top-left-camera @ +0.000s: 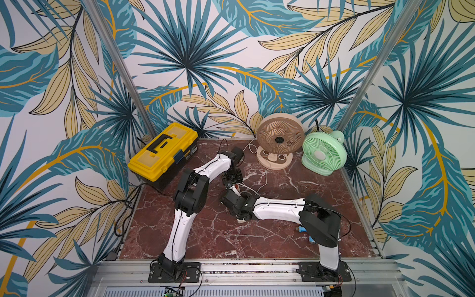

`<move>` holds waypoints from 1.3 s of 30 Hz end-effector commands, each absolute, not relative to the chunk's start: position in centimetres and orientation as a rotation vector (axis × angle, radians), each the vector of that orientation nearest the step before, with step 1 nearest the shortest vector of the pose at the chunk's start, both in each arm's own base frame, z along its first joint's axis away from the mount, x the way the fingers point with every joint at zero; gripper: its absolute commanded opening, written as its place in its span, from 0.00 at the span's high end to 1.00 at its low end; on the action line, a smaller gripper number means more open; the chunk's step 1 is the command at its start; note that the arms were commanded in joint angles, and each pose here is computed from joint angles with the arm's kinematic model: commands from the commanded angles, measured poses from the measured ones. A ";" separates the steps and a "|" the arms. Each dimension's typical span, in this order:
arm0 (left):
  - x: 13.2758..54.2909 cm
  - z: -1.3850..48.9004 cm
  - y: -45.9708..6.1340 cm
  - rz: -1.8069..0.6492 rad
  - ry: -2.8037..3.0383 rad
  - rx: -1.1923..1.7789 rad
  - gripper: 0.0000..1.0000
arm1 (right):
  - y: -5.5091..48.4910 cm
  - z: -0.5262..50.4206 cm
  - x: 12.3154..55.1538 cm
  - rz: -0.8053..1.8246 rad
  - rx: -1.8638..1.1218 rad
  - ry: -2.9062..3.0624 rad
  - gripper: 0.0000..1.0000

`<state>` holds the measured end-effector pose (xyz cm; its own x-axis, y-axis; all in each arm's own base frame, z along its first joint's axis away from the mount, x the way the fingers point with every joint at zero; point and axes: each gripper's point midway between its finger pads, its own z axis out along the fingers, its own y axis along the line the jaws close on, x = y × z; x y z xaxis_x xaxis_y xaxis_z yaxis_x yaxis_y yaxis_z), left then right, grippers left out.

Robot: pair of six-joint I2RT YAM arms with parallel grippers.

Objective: Unplug the desk fan from the power strip
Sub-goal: Remove the plug from the socket.

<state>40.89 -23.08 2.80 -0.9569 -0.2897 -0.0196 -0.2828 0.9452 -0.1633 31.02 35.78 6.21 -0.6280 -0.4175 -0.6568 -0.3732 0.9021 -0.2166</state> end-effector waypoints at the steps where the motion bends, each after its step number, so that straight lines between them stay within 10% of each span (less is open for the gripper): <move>1: 39.2 -3.8 -20.4 -0.055 3.153 -0.513 1.00 | 35.2 5.2 30.7 -0.264 -0.690 2.256 1.00; 39: 39.2 -3.7 -20.3 -0.051 3.158 -0.494 1.00 | 30.9 3.6 32.4 0.308 -0.179 2.552 1.00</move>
